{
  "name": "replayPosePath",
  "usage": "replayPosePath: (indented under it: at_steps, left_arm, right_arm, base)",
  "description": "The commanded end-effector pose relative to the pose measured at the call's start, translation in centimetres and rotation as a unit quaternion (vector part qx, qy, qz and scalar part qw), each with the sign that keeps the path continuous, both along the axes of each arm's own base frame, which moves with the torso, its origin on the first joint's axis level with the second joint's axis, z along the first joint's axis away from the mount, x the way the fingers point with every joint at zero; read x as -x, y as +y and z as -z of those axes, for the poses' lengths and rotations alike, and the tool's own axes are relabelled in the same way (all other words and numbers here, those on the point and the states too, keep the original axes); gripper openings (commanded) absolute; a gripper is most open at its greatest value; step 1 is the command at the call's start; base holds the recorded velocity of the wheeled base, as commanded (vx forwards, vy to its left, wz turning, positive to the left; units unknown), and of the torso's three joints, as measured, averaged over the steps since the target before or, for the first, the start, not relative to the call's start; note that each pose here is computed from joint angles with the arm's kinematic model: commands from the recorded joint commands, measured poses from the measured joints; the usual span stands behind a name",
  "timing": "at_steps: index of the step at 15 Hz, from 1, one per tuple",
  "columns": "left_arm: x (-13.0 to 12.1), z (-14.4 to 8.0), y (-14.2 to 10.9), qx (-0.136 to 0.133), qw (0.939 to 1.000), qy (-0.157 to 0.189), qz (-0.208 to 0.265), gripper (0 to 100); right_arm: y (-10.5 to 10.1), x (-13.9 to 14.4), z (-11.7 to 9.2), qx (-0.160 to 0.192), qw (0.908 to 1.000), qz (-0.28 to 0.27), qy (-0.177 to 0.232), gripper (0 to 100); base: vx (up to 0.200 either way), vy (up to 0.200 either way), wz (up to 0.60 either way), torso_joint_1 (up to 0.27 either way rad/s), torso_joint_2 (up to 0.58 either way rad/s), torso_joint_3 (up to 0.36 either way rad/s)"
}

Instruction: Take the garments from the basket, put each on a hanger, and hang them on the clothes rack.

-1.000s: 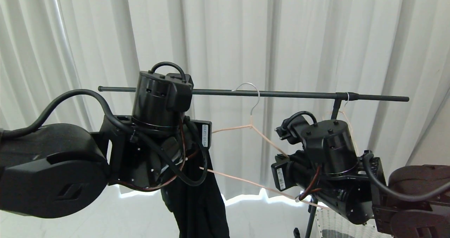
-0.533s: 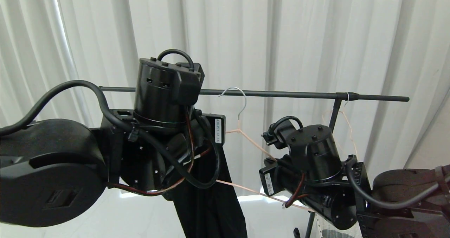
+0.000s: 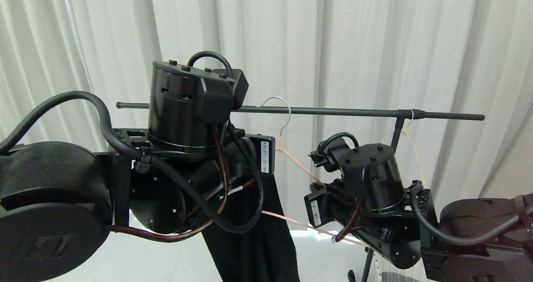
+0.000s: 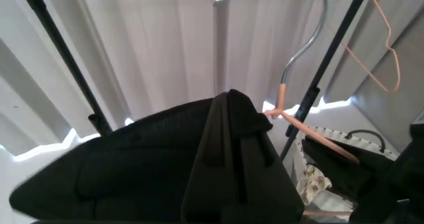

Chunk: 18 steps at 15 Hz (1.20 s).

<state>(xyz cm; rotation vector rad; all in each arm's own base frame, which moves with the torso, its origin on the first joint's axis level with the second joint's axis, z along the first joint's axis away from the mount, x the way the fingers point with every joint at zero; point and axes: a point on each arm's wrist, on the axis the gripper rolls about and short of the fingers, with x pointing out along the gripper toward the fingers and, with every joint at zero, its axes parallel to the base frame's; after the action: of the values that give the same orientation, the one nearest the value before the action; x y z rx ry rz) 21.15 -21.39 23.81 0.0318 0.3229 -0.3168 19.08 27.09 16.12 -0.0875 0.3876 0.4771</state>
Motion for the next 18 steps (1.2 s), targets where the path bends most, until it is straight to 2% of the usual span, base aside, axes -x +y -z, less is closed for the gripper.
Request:
replayPosePath:
  at_steps: [1,2,5,8,11,15,18]
  left_arm:
    - [0.0,-0.2,0.0,0.004,1.0000,-0.002,0.002,0]
    - [0.2,-0.4,-0.1,0.009,0.9999,-0.002,0.013,100]
    - [0.7,-0.6,-0.2,0.012,0.9995,-0.003,0.027,100]
    - [1.0,-1.1,0.6,-0.008,0.9995,-0.019,0.025,100]
    - [1.9,-2.1,1.3,-0.011,0.9987,-0.037,0.033,100]
    - [2.8,-1.9,1.1,-0.017,0.9980,-0.037,0.049,100]
    - [3.9,-0.7,1.7,-0.033,0.9974,-0.024,0.060,100]
  right_arm:
    - [0.0,0.5,-0.5,-0.009,0.9999,-0.007,-0.005,0]
    - [0.1,0.7,-0.6,-0.010,0.9999,-0.010,-0.006,0]
    - [0.0,0.7,-0.6,-0.011,0.9999,-0.008,-0.007,0]
    - [-1.0,0.3,-1.8,-0.026,0.9995,0.006,-0.017,0]
    - [-2.1,-0.4,-3.3,-0.054,0.9973,0.026,-0.042,0]
    - [-2.5,-0.5,-4.3,-0.076,0.9950,0.030,-0.058,0]
    - [-3.1,-0.7,-4.7,-0.094,0.9920,0.037,-0.076,0]
  base:
    - [0.000,0.000,0.00,0.000,0.00,0.000]
    - [0.000,0.000,0.00,0.000,0.00,0.000]
    - [0.000,0.000,0.00,0.000,0.00,0.000]
    - [0.000,0.000,0.00,0.000,0.00,0.000]
    - [0.000,0.000,0.00,0.000,0.00,0.000]
    - [0.000,0.000,0.00,0.000,0.00,0.000]
    - [0.000,0.000,0.00,0.000,0.00,0.000]
